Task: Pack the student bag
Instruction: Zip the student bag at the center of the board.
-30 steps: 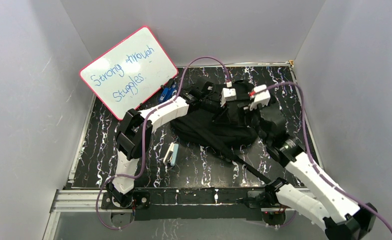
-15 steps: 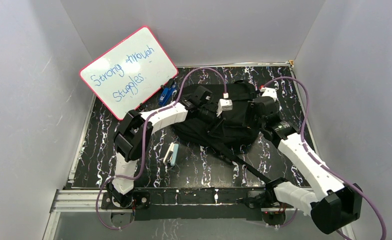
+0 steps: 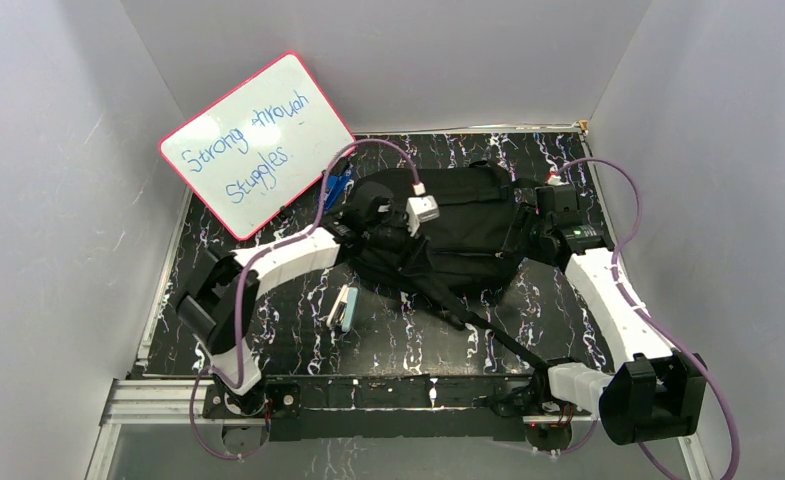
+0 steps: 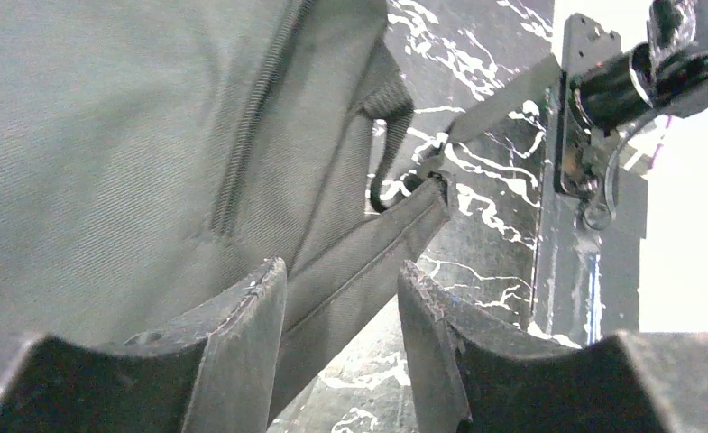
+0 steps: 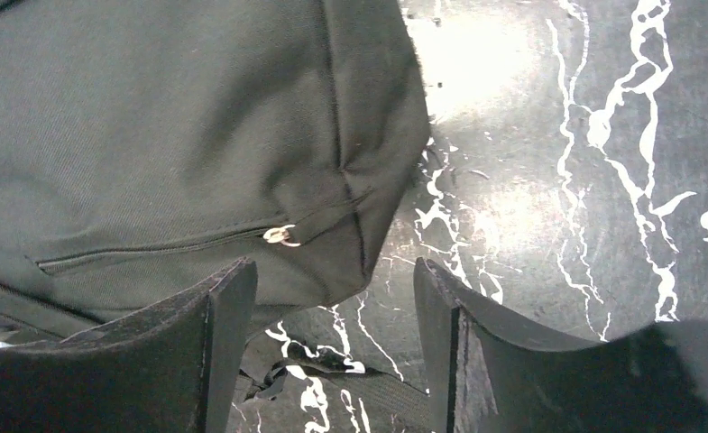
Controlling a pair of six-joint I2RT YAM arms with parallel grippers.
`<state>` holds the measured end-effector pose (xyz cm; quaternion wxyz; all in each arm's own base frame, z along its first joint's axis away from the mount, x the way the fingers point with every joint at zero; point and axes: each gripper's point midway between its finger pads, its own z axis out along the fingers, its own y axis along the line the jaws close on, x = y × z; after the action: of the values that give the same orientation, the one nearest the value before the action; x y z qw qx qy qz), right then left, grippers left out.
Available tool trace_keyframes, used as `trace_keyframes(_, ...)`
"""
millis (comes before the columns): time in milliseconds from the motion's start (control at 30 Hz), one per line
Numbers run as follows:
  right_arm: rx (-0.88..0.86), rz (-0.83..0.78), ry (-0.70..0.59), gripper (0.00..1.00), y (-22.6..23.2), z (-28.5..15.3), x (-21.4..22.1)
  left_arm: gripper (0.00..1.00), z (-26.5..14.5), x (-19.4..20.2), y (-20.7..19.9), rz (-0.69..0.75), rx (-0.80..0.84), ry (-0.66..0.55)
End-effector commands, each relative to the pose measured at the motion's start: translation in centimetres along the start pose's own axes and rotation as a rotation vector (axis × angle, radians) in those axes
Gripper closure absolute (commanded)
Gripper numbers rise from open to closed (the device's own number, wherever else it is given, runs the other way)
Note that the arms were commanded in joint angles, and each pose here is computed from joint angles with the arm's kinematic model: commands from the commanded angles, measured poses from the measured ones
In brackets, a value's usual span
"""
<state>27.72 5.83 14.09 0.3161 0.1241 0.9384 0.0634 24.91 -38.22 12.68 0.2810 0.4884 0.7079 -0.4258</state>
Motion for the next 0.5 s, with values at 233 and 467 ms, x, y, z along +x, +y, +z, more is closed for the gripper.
trace_keyframes(233,-0.091,0.38,-0.14,0.3,0.8,-0.3,-3.0,0.51,-5.6,-3.5,5.0,0.013,-0.425,-0.241)
trace_keyframes(467,-0.07,0.541,-0.175,0.38,0.0,0.0,-2.2,0.51,-6.7,0.5,7.9,-0.033,-0.613,-0.16)
